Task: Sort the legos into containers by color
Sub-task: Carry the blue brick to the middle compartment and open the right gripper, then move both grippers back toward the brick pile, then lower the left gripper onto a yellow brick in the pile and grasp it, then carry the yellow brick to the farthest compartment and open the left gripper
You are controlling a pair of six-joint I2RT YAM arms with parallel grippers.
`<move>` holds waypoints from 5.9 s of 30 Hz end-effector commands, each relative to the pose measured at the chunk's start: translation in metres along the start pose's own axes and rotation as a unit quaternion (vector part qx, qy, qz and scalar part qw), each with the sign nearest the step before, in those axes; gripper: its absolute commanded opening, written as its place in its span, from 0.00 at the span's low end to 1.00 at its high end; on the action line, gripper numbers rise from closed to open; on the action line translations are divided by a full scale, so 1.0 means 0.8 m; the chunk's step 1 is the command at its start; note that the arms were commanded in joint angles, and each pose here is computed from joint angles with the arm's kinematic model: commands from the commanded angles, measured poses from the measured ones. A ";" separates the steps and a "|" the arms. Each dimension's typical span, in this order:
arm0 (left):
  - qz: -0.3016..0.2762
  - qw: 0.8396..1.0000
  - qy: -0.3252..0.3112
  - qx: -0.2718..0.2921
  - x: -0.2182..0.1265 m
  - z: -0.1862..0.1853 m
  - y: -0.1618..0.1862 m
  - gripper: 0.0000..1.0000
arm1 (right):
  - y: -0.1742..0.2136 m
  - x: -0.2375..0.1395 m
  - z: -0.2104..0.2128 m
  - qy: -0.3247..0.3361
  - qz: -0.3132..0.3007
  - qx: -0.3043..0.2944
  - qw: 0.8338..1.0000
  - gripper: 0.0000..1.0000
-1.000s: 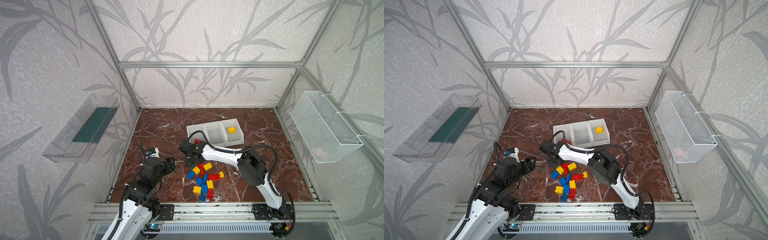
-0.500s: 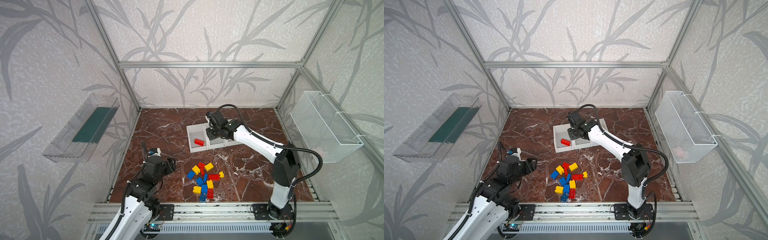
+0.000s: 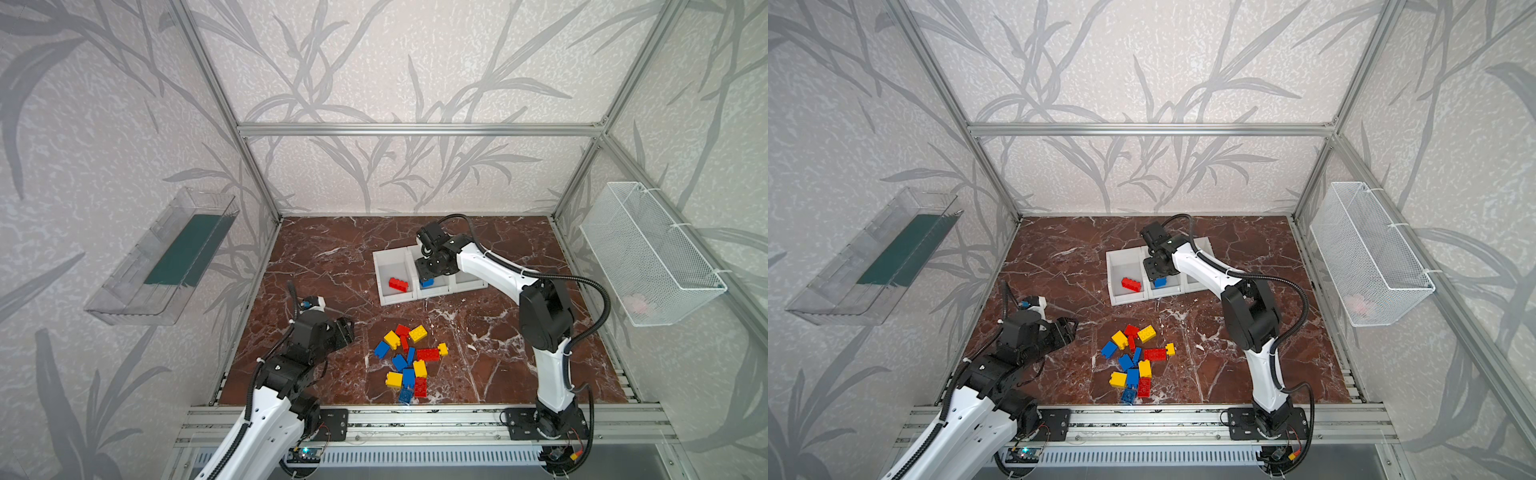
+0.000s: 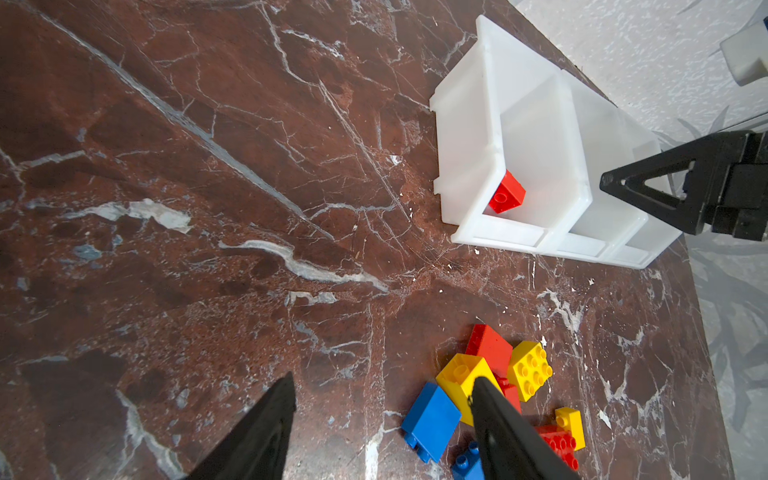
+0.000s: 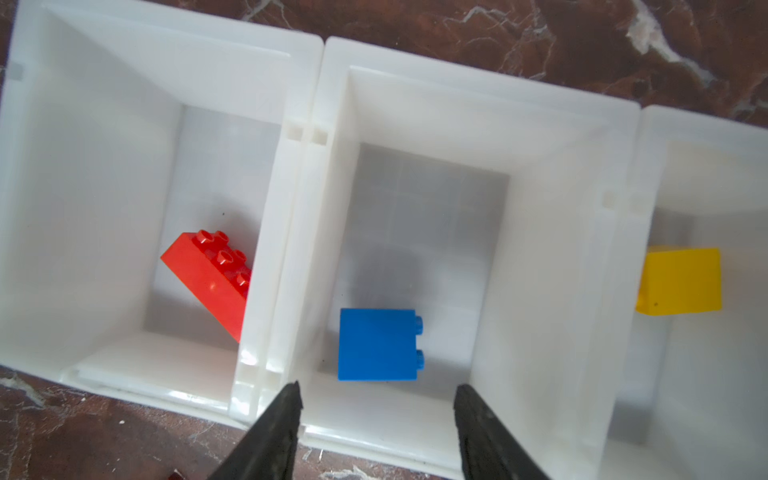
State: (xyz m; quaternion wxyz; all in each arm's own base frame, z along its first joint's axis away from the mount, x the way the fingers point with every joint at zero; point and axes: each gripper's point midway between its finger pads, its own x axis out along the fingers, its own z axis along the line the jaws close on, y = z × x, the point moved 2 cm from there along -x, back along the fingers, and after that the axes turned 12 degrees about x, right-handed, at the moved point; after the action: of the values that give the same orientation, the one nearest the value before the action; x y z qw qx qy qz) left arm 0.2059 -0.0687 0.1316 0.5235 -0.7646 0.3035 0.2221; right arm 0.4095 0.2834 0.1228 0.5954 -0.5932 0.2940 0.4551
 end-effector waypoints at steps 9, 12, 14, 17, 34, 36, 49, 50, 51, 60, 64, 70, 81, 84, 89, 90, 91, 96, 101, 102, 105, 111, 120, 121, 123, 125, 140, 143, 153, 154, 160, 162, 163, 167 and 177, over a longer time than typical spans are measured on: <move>0.018 1.000 0.002 0.014 0.004 -0.005 0.007 0.68 | 0.017 -0.075 0.001 -0.035 -0.015 -0.005 0.999 0.67; 0.028 0.999 0.012 0.034 0.007 -0.014 0.008 0.68 | 0.038 -0.094 -0.011 -0.033 -0.014 -0.016 0.999 0.69; 0.036 0.998 0.016 0.054 0.010 -0.021 0.009 0.68 | 0.052 -0.106 -0.023 -0.021 -0.012 -0.021 0.999 0.70; 0.049 0.994 0.019 0.092 0.014 -0.034 0.010 0.68 | 0.069 -0.131 -0.039 -0.014 -0.024 -0.018 0.999 0.70; 0.057 0.973 0.029 0.223 0.009 -0.074 -0.013 0.68 | 0.143 -0.177 -0.083 -0.035 -0.076 0.020 0.996 0.74; 0.062 0.970 0.030 0.232 0.006 -0.078 -0.018 0.68 | 0.146 -0.180 -0.084 -0.041 -0.082 0.021 0.996 0.75; 0.060 0.933 0.006 0.355 -0.107 -0.128 -0.138 0.71 | 0.154 -0.195 -0.081 -0.066 -0.096 0.018 0.993 0.75; 0.062 0.933 0.016 0.353 -0.107 -0.132 -0.137 0.71 | 0.157 -0.190 -0.079 -0.063 -0.090 0.016 0.994 0.75; 0.067 0.934 0.026 0.349 -0.102 -0.134 -0.131 0.71 | 0.159 -0.186 -0.077 -0.060 -0.085 0.015 0.994 0.75; 0.189 0.941 0.113 0.258 0.017 -0.136 -0.011 0.71 | 0.171 -0.175 -0.073 -0.027 -0.041 0.030 0.998 0.75; 0.232 0.928 0.126 0.263 0.047 -0.139 0.021 0.72 | 0.178 -0.168 -0.079 -0.017 -0.035 0.053 0.998 0.75; 0.297 0.906 0.107 0.280 0.078 -0.137 0.052 0.73 | 0.189 -0.162 -0.083 -0.013 -0.026 0.080 0.996 0.75; 0.349 0.875 0.048 0.332 0.098 -0.129 0.084 0.70 | 0.180 -0.168 -0.079 -0.019 -0.038 0.073 0.996 0.75; 0.350 0.872 0.040 0.340 0.101 -0.130 0.084 0.69 | 0.179 -0.168 -0.076 -0.022 -0.036 0.070 0.997 0.76; 0.368 0.856 0.021 0.363 0.108 -0.130 0.086 0.67 | 0.182 -0.167 -0.079 -0.021 -0.039 0.071 0.996 0.76; 0.369 0.854 0.019 0.367 0.109 -0.131 0.087 0.67 | 0.182 -0.168 -0.080 -0.021 -0.041 0.072 0.996 0.76; 0.372 0.851 0.017 0.369 0.110 -0.132 0.088 0.66 | 0.183 -0.167 -0.081 -0.021 -0.041 0.072 0.996 0.76; 0.379 0.844 0.012 0.380 0.112 -0.133 0.090 0.61 | 0.185 -0.169 -0.083 -0.021 -0.049 0.073 0.996 0.76; 0.383 0.840 0.010 0.383 0.105 -0.134 0.090 0.60 | 0.186 -0.168 -0.086 -0.019 -0.050 0.074 0.996 0.77; 0.383 0.841 0.009 0.383 0.103 -0.134 0.090 0.60 | 0.187 -0.168 -0.086 -0.019 -0.048 0.074 0.996 0.77; 0.382 0.843 0.011 0.380 0.096 -0.133 0.089 0.60 | 0.187 -0.168 -0.086 -0.020 -0.049 0.076 0.996 0.77; 0.384 0.841 0.017 0.381 0.093 -0.131 0.093 0.60 | 0.188 -0.166 -0.087 -0.018 -0.050 0.079 0.995 0.77; 0.403 0.823 0.006 0.400 0.105 -0.131 0.100 0.59 | 0.191 -0.160 -0.087 -0.017 -0.043 0.081 0.996 0.77; 0.403 0.822 0.005 0.401 0.105 -0.130 0.101 0.59 | 0.191 -0.159 -0.087 -0.017 -0.043 0.081 0.996 0.77; 0.404 0.821 0.004 0.403 0.108 -0.130 0.101 0.56 | 0.191 -0.157 -0.086 -0.018 -0.042 0.081 0.996 0.77; 0.406 0.819 0.003 0.404 0.111 -0.131 0.102 0.53 | 0.191 -0.155 -0.086 -0.018 -0.041 0.081 0.996 0.77; 0.334 0.857 0.042 0.389 0.100 -0.187 0.046 0.36 | 0.181 -0.186 -0.122 -0.005 -0.079 0.107 0.991 0.77; 0.284 0.876 0.077 0.382 0.103 -0.231 0.012 0.36 | 0.180 -0.194 -0.148 0.006 -0.091 0.131 0.987 0.77; 0.181 0.883 0.148 0.406 0.169 -0.383 -0.087 0.36 | 0.189 -0.208 -0.197 0.016 -0.091 0.186 0.978 0.77; 0.173 0.884 0.152 0.408 0.181 -0.395 -0.091 0.36 | 0.189 -0.209 -0.196 0.011 -0.091 0.187 0.978 0.77; 0.142 0.888 0.171 0.402 0.242 -0.443 -0.098 0.36 | 0.191 -0.213 -0.193 0.002 -0.089 0.188 0.978 0.77; 0.132 0.893 0.174 0.394 0.258 -0.451 -0.097 0.35 | 0.193 -0.215 -0.193 0.000 -0.088 0.189 0.978 0.77; 0.128 0.895 0.174 0.389 0.267 -0.453 -0.096 0.35 | 0.195 -0.216 -0.192 -0.001 -0.088 0.190 0.978 0.77; 0.120 0.904 0.172 0.373 0.293 -0.455 -0.089 0.35 | 0.201 -0.221 -0.194 0.001 -0.088 0.191 0.978 0.77; 0.111 0.910 0.182 0.356 0.313 -0.463 -0.083 0.51 | 0.210 -0.227 -0.198 0.007 -0.083 0.197 0.977 0.80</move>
State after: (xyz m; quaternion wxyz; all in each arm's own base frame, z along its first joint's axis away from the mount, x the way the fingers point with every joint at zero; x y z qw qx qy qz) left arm 0.4331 -0.4450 0.1231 0.6723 -0.4956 0.5487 0.0381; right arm 0.2232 0.0786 0.1951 0.7398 -0.4915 0.3193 0.3306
